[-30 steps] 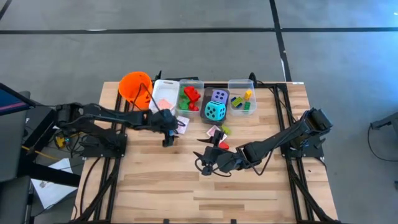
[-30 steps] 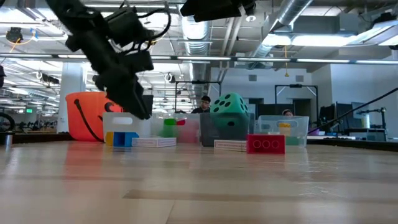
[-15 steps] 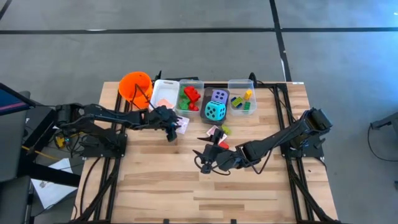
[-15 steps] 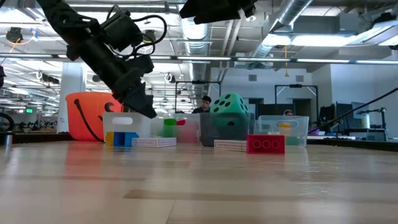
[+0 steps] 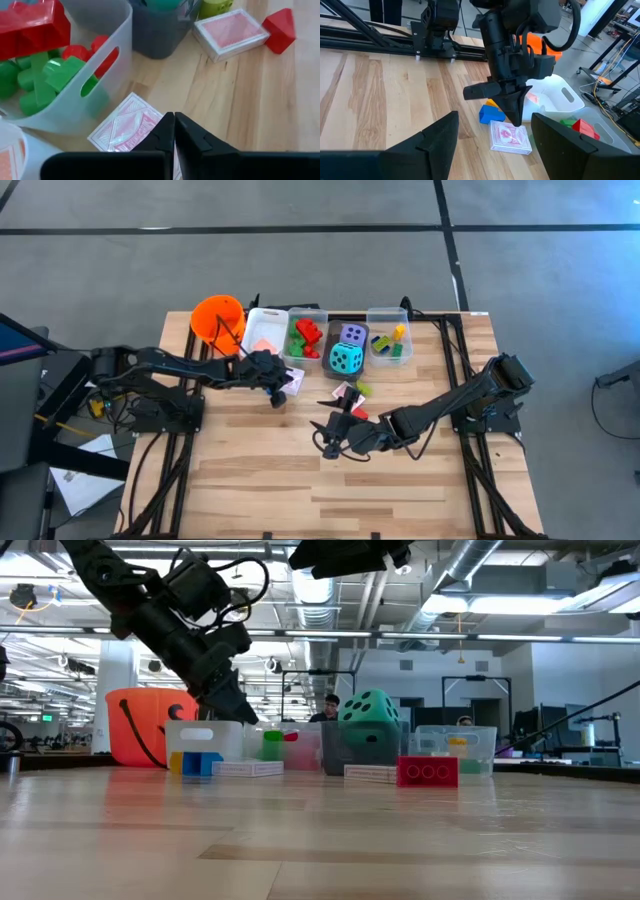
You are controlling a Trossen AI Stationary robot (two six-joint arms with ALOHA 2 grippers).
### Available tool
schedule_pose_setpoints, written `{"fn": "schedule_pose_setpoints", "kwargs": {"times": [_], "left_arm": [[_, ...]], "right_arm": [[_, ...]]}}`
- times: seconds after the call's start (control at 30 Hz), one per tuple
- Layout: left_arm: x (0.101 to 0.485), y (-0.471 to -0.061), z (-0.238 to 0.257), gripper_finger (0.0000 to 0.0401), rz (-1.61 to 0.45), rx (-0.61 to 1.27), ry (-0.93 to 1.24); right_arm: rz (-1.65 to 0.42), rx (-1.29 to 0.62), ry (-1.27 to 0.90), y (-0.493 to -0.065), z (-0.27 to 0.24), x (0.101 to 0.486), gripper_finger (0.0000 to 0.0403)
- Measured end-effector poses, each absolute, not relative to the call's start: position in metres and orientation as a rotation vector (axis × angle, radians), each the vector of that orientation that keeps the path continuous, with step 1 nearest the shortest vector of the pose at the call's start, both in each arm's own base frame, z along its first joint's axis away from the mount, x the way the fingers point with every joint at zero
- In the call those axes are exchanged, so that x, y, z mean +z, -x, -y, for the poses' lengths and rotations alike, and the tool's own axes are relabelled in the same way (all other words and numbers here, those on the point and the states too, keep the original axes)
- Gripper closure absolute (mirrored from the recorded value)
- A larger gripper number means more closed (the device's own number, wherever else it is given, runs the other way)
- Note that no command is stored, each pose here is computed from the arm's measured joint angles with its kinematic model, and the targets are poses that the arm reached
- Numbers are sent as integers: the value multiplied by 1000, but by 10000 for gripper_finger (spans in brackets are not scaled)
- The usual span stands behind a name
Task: Pick & Place Toys
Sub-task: Put the pink playing card box into the white bin
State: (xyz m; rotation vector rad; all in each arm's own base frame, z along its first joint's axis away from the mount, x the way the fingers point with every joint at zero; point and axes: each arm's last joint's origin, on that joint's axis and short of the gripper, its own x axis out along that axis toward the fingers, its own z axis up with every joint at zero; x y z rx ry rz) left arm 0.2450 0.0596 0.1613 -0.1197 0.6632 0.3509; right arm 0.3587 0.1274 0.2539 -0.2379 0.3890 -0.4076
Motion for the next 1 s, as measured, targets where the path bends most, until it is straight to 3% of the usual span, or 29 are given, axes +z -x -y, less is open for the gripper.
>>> {"fn": "schedule_pose_setpoints", "kwargs": {"times": [0.7, 1.0], "left_arm": [[107, -262, -72, 401, -781, 417, 67], [107, -269, -34, 401, -782, 77, 203]], "right_arm": [[-396, -406, 243, -358, -128, 253, 159], [-406, -406, 249, -358, -128, 252, 159]]}}
